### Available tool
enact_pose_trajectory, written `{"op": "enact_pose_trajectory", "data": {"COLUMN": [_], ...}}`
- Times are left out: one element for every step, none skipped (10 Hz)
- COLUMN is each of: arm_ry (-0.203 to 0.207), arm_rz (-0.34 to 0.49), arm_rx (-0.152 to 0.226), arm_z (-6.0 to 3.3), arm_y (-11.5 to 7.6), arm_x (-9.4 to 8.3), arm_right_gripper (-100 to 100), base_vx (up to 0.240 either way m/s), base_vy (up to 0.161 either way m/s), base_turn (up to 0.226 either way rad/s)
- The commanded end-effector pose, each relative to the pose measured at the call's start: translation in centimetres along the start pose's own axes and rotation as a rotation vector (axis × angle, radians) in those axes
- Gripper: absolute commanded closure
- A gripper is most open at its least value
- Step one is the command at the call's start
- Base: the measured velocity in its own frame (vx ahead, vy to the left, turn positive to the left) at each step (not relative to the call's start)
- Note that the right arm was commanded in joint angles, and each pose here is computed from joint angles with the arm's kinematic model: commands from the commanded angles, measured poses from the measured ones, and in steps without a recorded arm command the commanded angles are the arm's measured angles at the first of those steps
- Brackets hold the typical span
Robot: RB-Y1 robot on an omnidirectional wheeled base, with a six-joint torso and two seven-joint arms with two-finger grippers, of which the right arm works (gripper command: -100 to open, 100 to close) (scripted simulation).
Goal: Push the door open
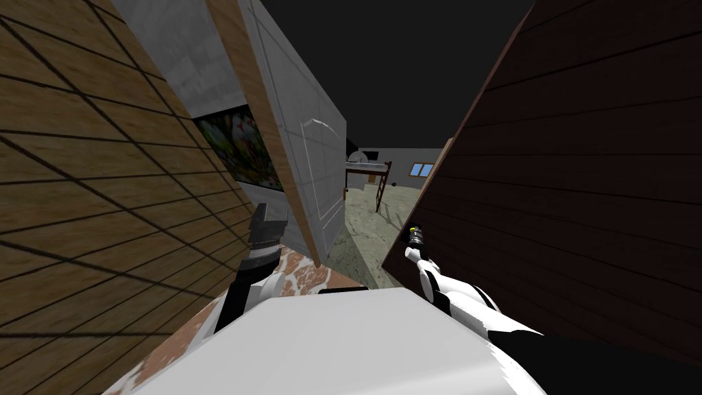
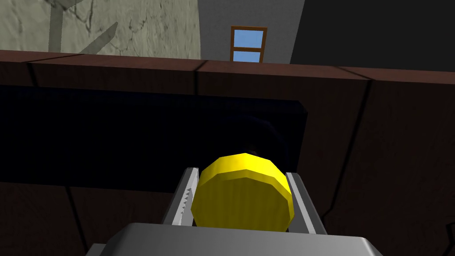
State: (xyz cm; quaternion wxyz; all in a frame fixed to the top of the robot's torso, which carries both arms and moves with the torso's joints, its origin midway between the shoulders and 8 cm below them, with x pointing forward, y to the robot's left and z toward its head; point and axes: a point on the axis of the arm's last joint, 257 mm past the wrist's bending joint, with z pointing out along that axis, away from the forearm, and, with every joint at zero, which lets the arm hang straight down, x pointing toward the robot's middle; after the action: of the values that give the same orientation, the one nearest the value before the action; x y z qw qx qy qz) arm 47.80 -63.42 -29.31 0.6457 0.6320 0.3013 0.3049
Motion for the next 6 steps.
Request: {"op": "enact_pose_trajectory", "data": {"arm_ry": [-0.031,-0.031,-0.031,-0.031,-0.059,-0.068], "arm_rz": [-0.004,-0.004,-0.004,-0.004,-0.004,-0.004], "arm_rx": [-0.009,-0.009,-0.009,-0.009,-0.006,-0.005], "arm_z": [0.31,0.31,0.31,0.31,0.32,0.31], "arm_y": [0.59,0.59,0.59,0.59,0.50,0.46], "arm_x": [-1.17,-1.17,-1.17,-1.17,-1.86,-2.07], "arm_right_gripper": [100,100,100,100,100,100], "base_vx": [0.094,0.082,0.036,0.003,0.087,0.162], "base_vy": [-0.032,-0.019,-0.010,-0.005,-0.008,-0.009], "base_turn": [-0.029,-0.020,0.000,0.010,-0.038,-0.067]}}
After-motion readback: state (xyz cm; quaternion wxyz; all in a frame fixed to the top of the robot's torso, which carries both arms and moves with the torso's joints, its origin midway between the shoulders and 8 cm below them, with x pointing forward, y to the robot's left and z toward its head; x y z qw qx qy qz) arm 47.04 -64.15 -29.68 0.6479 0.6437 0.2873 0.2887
